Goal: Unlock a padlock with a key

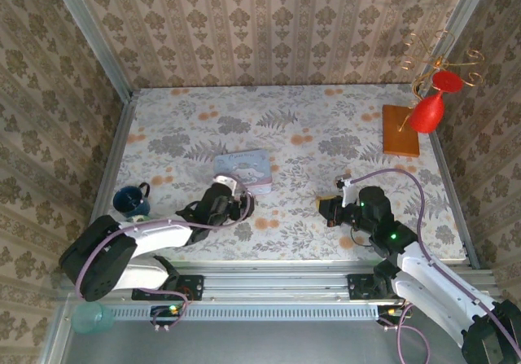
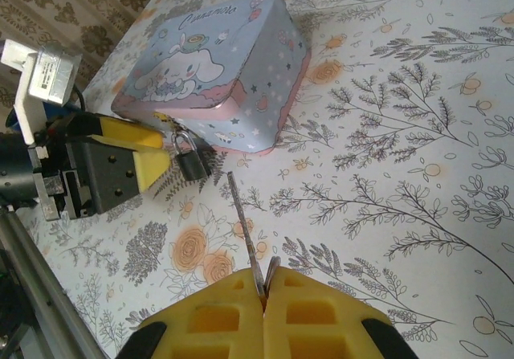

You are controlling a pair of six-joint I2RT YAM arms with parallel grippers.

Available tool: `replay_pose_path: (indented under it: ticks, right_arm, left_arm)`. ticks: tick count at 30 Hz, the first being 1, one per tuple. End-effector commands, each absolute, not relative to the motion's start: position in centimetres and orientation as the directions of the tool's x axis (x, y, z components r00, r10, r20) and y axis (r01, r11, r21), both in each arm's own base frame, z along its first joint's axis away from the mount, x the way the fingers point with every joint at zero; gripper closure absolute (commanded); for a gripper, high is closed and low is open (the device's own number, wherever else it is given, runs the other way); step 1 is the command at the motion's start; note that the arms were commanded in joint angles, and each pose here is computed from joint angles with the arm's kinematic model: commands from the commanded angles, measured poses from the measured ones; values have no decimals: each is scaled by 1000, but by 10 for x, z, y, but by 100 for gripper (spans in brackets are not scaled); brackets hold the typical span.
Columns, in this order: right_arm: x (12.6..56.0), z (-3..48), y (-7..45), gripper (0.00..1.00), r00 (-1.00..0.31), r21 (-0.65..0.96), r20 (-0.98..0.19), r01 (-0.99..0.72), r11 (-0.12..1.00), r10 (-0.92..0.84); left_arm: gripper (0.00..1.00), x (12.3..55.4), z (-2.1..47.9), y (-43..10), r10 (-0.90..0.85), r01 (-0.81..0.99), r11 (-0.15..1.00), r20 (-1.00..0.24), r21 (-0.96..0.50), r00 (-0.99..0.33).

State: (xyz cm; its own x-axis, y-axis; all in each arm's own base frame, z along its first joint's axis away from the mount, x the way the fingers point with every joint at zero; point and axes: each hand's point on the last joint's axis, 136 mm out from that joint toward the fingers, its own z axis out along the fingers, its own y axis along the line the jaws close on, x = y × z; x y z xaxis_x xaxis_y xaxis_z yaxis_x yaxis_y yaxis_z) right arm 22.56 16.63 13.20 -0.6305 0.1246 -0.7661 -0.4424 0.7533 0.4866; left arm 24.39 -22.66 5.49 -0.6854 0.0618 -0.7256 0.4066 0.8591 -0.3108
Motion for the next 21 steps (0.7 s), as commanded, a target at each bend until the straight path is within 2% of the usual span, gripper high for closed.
replay_pose_path:
  ticks: [1, 7, 14, 21]
  right_arm:
    - [229, 134, 164, 100, -602, 467, -788, -450, 761, 127]
    - [229, 134, 164, 100, -599, 466, -790, -449, 762, 130]
    - [229, 134, 164, 100, -600, 468, -789, -451, 760, 130]
    - [228, 134, 164, 100, -602, 470, -788, -449, 760, 132]
  left_arm:
    - [32, 238, 78, -249, 106, 563, 748, -774, -352, -625]
    - [33, 241, 62, -248, 122, 529, 769, -730, -358, -672]
    - [35, 257, 46, -252, 54, 458, 790, -699, -407, -713]
    - [48, 274, 39, -260, -62, 377, 782, -665, -496, -745]
